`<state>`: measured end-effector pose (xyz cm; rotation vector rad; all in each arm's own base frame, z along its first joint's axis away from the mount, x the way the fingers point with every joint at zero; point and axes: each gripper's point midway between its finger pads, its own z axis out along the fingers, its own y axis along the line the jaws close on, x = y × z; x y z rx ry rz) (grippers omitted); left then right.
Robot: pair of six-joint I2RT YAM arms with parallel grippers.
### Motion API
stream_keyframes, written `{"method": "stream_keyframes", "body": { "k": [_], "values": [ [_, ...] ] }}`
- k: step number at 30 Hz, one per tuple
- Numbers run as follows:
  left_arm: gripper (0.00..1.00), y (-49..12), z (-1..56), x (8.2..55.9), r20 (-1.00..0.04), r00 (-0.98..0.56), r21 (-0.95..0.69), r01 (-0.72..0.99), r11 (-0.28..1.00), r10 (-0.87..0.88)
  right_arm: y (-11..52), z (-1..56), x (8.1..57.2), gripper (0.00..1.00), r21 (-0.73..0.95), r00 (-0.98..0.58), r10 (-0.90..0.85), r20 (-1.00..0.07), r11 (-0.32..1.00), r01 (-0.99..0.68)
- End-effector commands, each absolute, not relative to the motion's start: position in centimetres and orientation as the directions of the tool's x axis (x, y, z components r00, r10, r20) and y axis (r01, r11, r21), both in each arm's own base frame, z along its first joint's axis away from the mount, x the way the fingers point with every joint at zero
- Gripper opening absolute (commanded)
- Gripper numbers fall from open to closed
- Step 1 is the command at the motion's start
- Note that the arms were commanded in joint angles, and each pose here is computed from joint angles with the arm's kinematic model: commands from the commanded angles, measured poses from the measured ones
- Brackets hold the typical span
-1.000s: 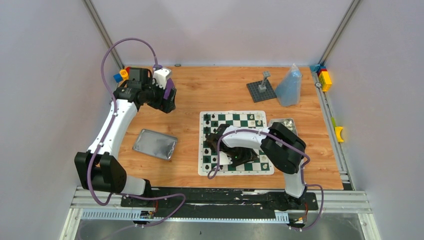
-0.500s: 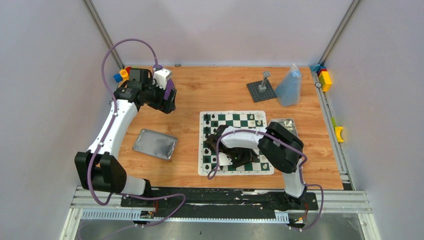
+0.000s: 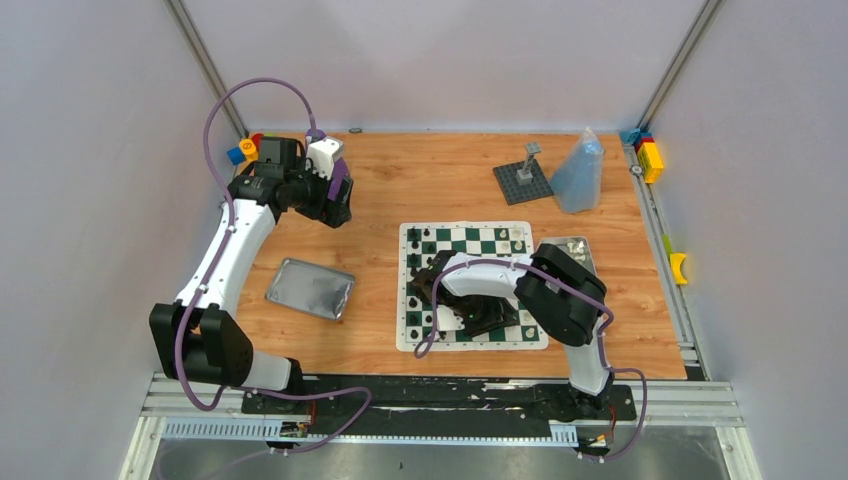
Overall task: Set up the chess pieces on the board
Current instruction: Place the chess piece on the chessboard.
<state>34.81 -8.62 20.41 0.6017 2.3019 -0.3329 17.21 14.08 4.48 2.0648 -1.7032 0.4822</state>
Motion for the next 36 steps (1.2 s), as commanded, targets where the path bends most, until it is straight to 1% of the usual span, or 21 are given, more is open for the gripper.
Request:
{"method": "stream_keyframes", "body": {
  "k": [1, 5, 8, 10, 13, 15, 18, 21, 25, 28, 31, 36],
  "values": [
    [1.00, -8.8, 21.9, 35.0, -0.748, -0.592, -0.060, 0.511, 0.857, 0.300, 14.6, 5.3, 17.1, 0.33, 0.075, 0.161, -0.854, 0.494, -0.143, -0.987],
    [1.00, -8.8, 21.7, 35.1, -0.744, -0.596, -0.062, 0.510, 0.858, 0.301, 15.1, 6.0, 16.5, 0.41, 0.084, 0.147, -0.883, 0.445, -0.122, -0.989],
    [1.00, -8.8, 21.6, 35.2, -0.742, -0.599, -0.063, 0.510, 0.858, 0.301, 16.0, 6.9, 16.5, 0.42, 0.074, 0.122, -0.919, 0.374, -0.101, -0.992],
    [1.00, -8.8, 21.6, 35.2, -0.742, -0.598, -0.063, 0.510, 0.858, 0.302, 16.9, 7.8, 16.6, 0.43, 0.071, 0.092, -0.949, 0.303, -0.074, -0.995],
    [1.00, -8.9, 21.7, 35.2, -0.742, -0.598, -0.065, 0.512, 0.857, 0.301, 18.1, 9.2, 16.7, 0.45, 0.095, 0.023, -0.986, 0.168, -0.007, -0.995],
    [1.00, -8.9, 21.7, 35.3, -0.741, -0.600, -0.067, 0.512, 0.856, 0.301, 19.2, 10.1, 16.5, 0.46, 0.148, -0.045, -0.998, 0.048, 0.052, -0.988],
    [1.00, -9.0, 21.7, 35.3, -0.740, -0.602, -0.074, 0.516, 0.853, 0.300, 19.8, 10.7, 16.8, 0.49, 0.203, -0.151, -0.983, -0.102, 0.129, -0.971],
    [1.00, -9.2, 21.4, 35.4, -0.736, -0.608, -0.084, 0.519, 0.851, 0.298, 19.2, 9.9, 17.4, 0.50, 0.216, -0.241, -0.952, -0.189, 0.199, -0.956],
    [1.00, -9.3, 21.1, 35.5, -0.730, -0.617, -0.095, 0.520, 0.849, 0.295, 18.6, 8.6, 17.7, 0.51, 0.224, -0.317, -0.914, -0.253, 0.264, -0.938],
    [1.00, -9.3, 21.0, 35.6, -0.728, -0.619, -0.098, 0.518, 0.850, 0.294, 18.1, 7.7, 17.8, 0.53, 0.227, -0.356, -0.893, -0.277, 0.299, -0.927],
    [1.00, -9.3, 21.0, 35.5, -0.728, -0.619, -0.098, 0.518, 0.850, 0.294, 17.8, 7.0, 17.8, 0.54, 0.225, -0.377, -0.882, -0.282, 0.321, -0.920],
    [1.00, -9.3, 20.9, 35.5, -0.726, -0.623, -0.101, 0.517, 0.850, 0.293, 16.9, 5.8, 17.9, 0.54, 0.202, -0.389, -0.885, -0.257, 0.344, -0.917]
  ]
}}
